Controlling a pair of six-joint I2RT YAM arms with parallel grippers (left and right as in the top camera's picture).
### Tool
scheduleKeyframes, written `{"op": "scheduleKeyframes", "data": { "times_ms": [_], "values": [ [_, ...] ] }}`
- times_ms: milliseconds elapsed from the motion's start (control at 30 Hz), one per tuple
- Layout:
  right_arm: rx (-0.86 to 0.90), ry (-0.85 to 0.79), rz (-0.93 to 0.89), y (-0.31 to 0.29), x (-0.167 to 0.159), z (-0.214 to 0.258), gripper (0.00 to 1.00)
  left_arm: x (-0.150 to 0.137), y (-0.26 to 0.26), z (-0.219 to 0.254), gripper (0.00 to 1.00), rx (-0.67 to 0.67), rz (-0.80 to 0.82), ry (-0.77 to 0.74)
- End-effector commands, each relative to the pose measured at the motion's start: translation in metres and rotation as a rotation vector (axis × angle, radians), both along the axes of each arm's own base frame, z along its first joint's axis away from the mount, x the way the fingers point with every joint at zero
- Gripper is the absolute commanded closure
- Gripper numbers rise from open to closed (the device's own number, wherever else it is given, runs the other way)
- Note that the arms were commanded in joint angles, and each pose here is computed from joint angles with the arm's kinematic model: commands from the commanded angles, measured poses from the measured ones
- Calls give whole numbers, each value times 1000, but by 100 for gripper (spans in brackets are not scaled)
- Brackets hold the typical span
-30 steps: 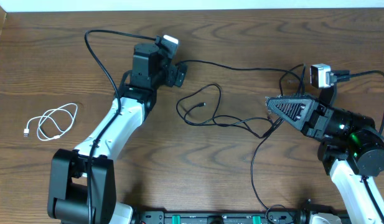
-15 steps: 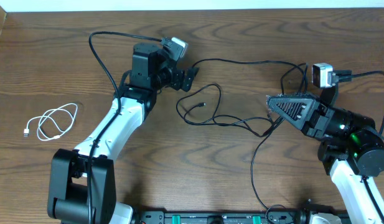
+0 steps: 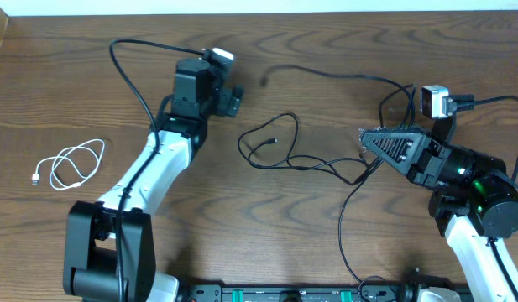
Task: Untangle cables
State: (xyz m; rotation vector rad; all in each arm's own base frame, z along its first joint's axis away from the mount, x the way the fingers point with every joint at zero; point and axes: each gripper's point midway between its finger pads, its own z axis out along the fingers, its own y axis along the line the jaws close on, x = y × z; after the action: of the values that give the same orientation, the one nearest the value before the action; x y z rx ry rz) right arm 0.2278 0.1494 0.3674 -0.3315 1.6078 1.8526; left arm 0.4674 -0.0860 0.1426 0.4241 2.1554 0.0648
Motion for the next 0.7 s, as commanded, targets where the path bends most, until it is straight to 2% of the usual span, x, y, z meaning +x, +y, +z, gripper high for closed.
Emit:
{"op": "scheduleKeyframes", "data": {
  "times_ms": [0, 233, 500, 567, 667],
  "values": [
    [16, -90, -18, 0, -6, 14, 99, 3, 36, -5, 0, 39, 116, 21],
    [16, -90, -18, 0, -6, 14, 99, -5, 40, -15, 0, -2, 138, 80],
    [16, -94, -20, 0, -6, 14, 99, -14, -7, -15, 0, -173, -82, 121],
    [15, -98, -21, 0, -6, 14, 99, -18, -19, -12, 4, -218, -144, 128],
    [17, -116, -30, -1, -5, 15, 99, -23, -36, -4, 5, -264, -244, 119]
  ]
}}
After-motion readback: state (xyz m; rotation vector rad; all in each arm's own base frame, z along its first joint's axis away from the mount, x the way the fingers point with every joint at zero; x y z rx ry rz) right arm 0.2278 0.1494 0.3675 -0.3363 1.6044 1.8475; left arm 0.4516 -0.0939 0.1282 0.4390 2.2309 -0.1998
